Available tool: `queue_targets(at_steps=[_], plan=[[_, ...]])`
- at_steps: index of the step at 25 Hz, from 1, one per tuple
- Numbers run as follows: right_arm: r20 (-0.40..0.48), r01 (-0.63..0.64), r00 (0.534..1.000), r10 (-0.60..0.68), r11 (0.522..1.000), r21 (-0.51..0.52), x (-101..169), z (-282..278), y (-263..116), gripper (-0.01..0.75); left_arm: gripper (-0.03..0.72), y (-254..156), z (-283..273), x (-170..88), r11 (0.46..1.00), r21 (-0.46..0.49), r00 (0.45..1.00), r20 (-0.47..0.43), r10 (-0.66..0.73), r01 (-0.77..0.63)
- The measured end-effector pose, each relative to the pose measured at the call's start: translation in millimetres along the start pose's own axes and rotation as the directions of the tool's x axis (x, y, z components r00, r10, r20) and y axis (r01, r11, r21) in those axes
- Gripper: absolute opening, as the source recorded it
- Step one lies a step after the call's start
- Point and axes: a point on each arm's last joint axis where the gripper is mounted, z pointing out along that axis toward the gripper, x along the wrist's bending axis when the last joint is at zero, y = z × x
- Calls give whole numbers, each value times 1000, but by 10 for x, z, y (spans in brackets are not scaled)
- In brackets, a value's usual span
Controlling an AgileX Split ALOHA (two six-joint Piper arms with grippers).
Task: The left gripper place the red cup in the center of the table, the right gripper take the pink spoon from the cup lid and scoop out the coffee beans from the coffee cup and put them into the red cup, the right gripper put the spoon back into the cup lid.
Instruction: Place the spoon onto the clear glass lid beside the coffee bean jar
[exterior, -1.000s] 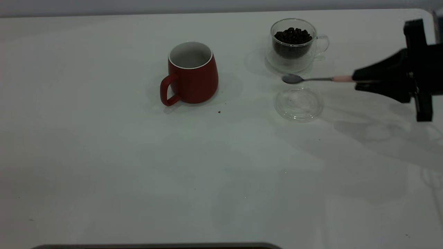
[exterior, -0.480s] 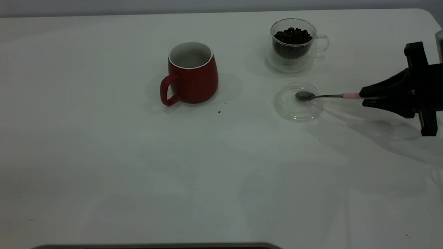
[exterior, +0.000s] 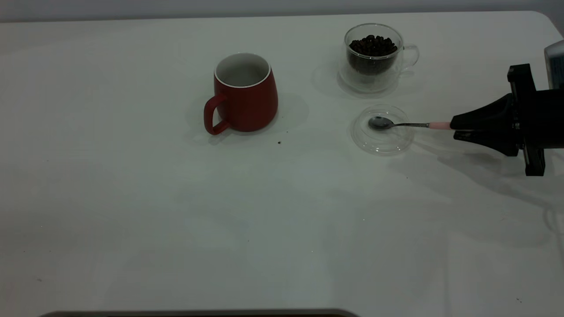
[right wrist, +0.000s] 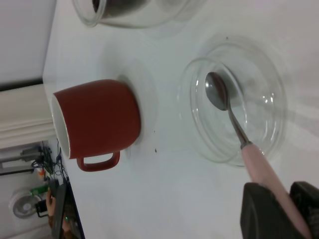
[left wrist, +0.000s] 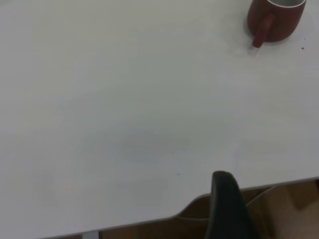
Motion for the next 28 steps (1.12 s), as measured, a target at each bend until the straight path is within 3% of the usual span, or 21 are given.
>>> queue_targets(at_steps=[28], plan=[[-24, 90, 996, -89, 996, 23, -70, 112, -20, 135, 492, 0, 0, 0, 1000, 0, 1000, 0, -2, 2]])
